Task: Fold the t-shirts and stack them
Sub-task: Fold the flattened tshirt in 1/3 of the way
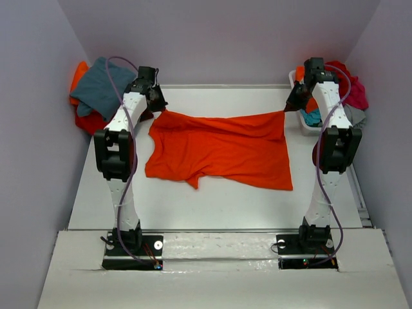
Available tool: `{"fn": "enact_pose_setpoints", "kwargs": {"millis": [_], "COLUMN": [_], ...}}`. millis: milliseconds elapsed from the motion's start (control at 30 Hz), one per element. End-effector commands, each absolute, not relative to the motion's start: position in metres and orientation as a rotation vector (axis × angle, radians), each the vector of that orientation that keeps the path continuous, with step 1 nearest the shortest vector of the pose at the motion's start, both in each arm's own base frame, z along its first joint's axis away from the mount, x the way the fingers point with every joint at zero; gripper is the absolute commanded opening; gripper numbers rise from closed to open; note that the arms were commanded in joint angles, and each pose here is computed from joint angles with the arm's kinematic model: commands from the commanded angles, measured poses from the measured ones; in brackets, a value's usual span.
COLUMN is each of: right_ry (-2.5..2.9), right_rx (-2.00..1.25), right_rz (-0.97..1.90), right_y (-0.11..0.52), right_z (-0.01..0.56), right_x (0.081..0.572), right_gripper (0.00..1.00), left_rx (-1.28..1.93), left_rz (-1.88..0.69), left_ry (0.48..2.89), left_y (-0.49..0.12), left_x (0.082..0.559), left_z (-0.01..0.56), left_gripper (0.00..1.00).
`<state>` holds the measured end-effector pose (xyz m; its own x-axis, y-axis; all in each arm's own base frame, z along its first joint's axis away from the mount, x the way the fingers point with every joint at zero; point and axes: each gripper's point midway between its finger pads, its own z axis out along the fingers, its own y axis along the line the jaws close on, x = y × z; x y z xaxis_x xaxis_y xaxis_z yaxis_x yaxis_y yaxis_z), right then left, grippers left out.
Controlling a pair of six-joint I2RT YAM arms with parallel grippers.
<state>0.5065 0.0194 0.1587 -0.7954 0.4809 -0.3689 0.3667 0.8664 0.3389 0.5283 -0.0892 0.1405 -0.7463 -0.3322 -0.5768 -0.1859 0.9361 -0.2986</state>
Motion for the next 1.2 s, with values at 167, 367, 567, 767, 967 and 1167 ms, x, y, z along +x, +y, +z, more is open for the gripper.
{"fn": "enact_pose_setpoints", "kwargs": {"millis": [167,367,567,767,967,1167], "right_ry": [2.456,2.425,2.402,2.378,2.356,2.390], "right_rx": [0.620,0.633,0.629,0.620,0.608,0.636], "right_rz": [0.378,0.399,0.402,0.439,0.453,0.420], "right_y": [0.016,0.017,0.016,0.020,0.022,0.018], "right_z": [0.180,0.186,0.192,0.203,0.215,0.203], "right_x": [0.527,0.537,0.545,0.551,0.551,0.546], "right_gripper": [0.07,0.07,0.07,0.07,0.07,0.07], "left_rx": [-0.345,-0.337,-0.341,-0.346,-0.358,-0.379], "left_rz": [-0.332,-0.329,-0.315,-0.299,-0.245,-0.216], "left_ry": [2.298,2.280,2.275,2.285,2.313,2.355], "left_y": [-0.091,-0.095,-0.093,-0.091,-0.084,-0.076], "left_x": [0.561,0.566,0.567,0.565,0.560,0.557], "left_z": [0.165,0.169,0.170,0.170,0.171,0.169], "left_gripper": [0.06,0.06,0.06,0.06,0.06,0.06]}}
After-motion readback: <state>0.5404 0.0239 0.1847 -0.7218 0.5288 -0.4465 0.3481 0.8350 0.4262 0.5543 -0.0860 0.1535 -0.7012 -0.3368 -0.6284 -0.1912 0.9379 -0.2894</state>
